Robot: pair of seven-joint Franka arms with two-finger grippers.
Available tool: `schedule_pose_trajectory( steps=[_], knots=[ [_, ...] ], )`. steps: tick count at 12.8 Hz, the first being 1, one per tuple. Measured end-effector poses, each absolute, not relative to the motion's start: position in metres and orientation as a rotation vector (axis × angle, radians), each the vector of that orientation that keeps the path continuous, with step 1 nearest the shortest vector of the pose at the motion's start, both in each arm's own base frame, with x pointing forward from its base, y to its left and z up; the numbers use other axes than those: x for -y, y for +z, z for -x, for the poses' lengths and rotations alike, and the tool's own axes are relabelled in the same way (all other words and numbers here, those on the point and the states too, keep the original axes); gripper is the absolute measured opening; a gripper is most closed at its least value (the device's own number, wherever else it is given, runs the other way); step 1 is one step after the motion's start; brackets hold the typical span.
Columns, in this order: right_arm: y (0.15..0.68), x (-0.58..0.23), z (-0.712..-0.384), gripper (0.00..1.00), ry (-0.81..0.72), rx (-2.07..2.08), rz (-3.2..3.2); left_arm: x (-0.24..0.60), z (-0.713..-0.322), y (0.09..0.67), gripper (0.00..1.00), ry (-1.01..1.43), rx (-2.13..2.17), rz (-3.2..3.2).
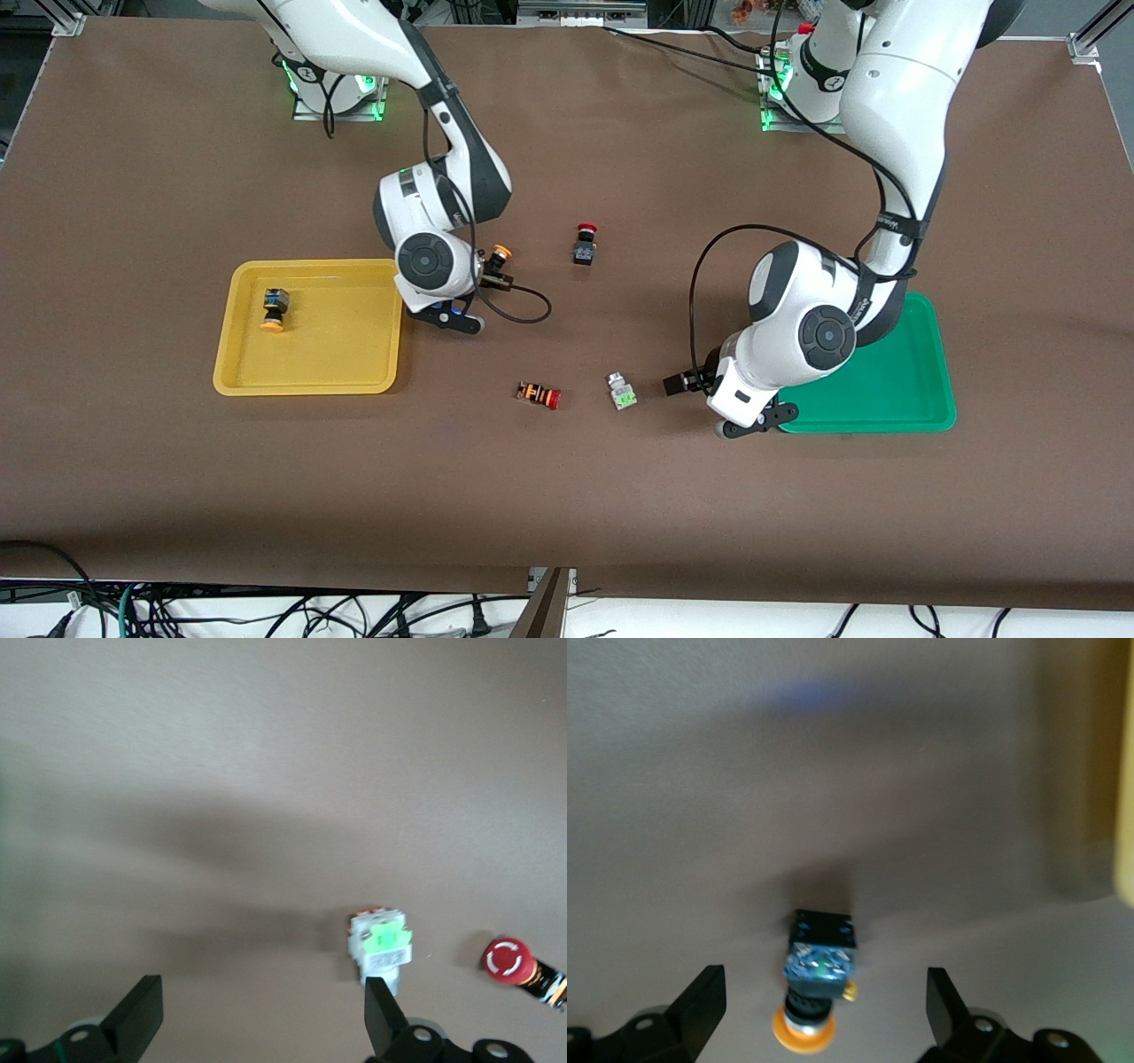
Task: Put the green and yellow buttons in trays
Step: 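Grasp the second orange button with the right gripper while the left grasps green, then carry the orange button to the yellow tray while the left gripper carries green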
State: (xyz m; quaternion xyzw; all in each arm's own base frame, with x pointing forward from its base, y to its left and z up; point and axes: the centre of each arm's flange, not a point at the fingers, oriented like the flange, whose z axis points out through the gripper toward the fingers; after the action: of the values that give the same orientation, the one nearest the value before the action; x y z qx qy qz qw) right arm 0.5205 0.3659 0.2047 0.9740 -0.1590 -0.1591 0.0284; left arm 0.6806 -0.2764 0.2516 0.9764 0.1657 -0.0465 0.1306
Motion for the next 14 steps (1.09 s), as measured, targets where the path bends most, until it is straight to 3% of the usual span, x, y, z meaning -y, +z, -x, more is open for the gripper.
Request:
schedule_pose_trajectory(
  steps=[4,12,14],
  knots=[
    [0.173,-0.383,-0.506,1.0,-0.467,0.564,-2.964,0.325,-0.665,0.208,1.0,-0.11,-0.575,-2.803],
    [0.173,-0.366,-0.494,1.0,-0.402,0.614,-2.995,0.366,-0.664,0.2,1.0,-0.091,-0.683,-2.766],
    [0.174,-0.362,-0.488,0.93,-0.398,0.619,-3.0,0.366,-0.666,0.193,1.0,-0.089,-0.69,-2.768]
  ],
)
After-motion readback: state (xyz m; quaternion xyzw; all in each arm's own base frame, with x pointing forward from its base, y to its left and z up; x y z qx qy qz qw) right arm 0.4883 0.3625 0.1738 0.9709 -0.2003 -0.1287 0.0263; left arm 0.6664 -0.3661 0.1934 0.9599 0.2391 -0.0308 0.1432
